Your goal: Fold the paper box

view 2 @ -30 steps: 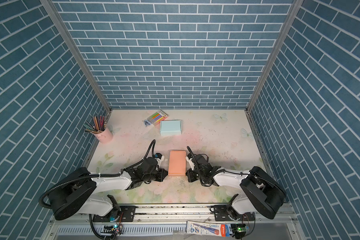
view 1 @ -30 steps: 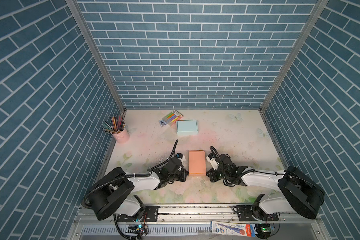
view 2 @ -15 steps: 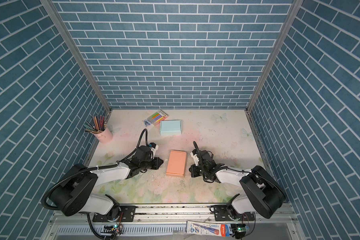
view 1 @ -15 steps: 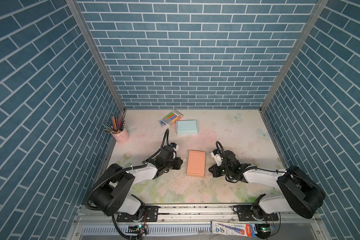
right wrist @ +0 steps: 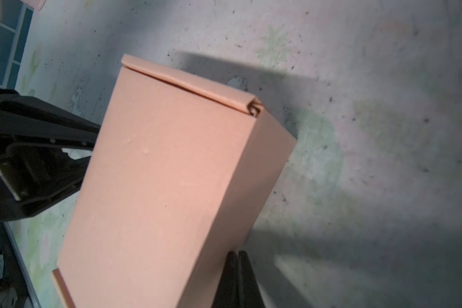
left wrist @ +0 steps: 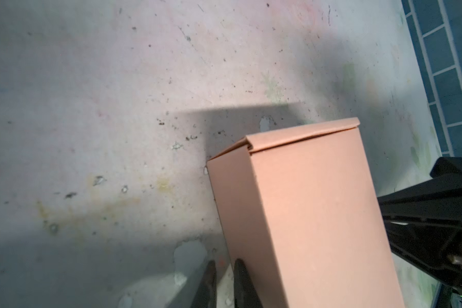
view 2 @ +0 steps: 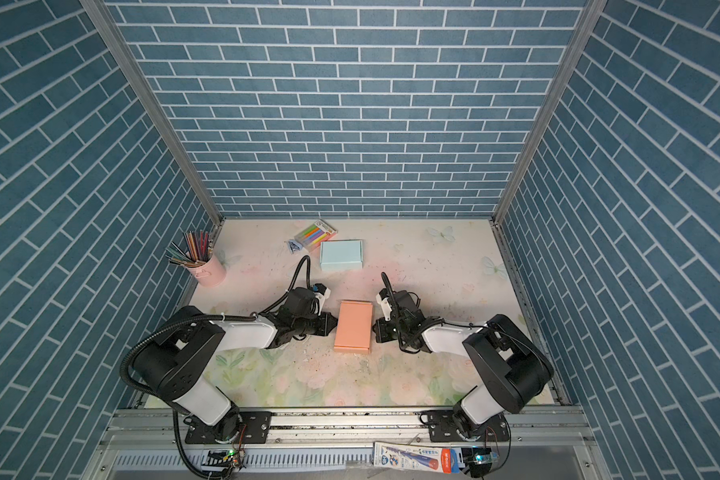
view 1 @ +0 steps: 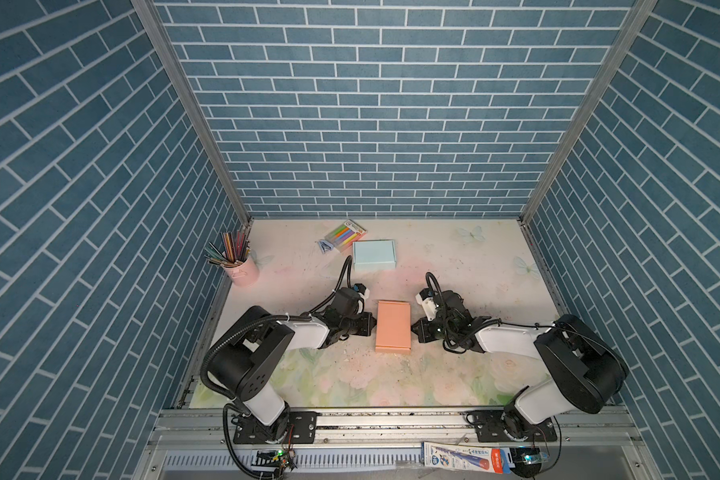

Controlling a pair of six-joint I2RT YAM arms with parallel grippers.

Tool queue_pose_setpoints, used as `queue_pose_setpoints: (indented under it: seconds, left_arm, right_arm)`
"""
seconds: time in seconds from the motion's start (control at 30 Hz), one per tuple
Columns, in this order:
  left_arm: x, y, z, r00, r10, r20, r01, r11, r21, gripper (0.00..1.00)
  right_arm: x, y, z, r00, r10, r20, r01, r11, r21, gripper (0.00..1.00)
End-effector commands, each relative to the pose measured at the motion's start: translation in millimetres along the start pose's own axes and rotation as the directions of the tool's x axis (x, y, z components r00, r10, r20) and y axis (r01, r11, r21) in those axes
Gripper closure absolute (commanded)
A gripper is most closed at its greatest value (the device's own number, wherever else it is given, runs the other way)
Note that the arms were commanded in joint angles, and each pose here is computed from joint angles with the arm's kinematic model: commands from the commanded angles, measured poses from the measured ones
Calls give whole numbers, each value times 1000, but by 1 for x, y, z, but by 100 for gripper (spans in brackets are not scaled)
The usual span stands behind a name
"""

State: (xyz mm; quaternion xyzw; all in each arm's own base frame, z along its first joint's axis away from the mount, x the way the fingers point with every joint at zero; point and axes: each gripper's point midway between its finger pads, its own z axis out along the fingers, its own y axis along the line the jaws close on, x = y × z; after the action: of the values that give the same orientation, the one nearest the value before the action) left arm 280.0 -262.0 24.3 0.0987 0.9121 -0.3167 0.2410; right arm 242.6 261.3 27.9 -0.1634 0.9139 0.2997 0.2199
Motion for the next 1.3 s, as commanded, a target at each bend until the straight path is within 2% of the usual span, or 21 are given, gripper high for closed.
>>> queue_pose_setpoints:
  seconds: [0.0, 0.33, 0.53, 0.67, 0.8, 1.03, 1.27]
  left_arm:
    - [4, -20, 5, 1000, -20, 6, 19, 996, 91, 84]
    - [20, -31, 5, 1000, -6, -24, 8, 995, 97, 85]
    - [47, -17, -12, 998, -58, -34, 60, 996, 72, 84]
    - [62, -3, -19, 997, -42, -57, 43, 999, 13, 84]
    - [47, 3, -26, 999, -31, -31, 31, 1000, -5, 84]
    - [2, 15, -29, 999, -28, 25, 28, 999, -18, 84]
    - [-25, 6, -15, 999, -21, 36, 20, 1000, 20, 85]
  right_arm:
    - [-7, 11, 3, 999, -42, 14, 42, 998, -42, 96]
    - [9, 38, 3, 999, -49, 0, 48, 993, -105, 96]
    - [25, 27, -13, 1000, -16, 16, 17, 997, -72, 96]
    - [30, 12, -17, 1000, -9, 9, 9, 1000, -28, 96]
    - [26, -7, -18, 1000, -6, 0, 6, 1000, 18, 96]
    - [-2, -24, -24, 999, -31, 42, 28, 997, 70, 96]
    - [-29, -18, -13, 996, -51, 75, 48, 998, 42, 96]
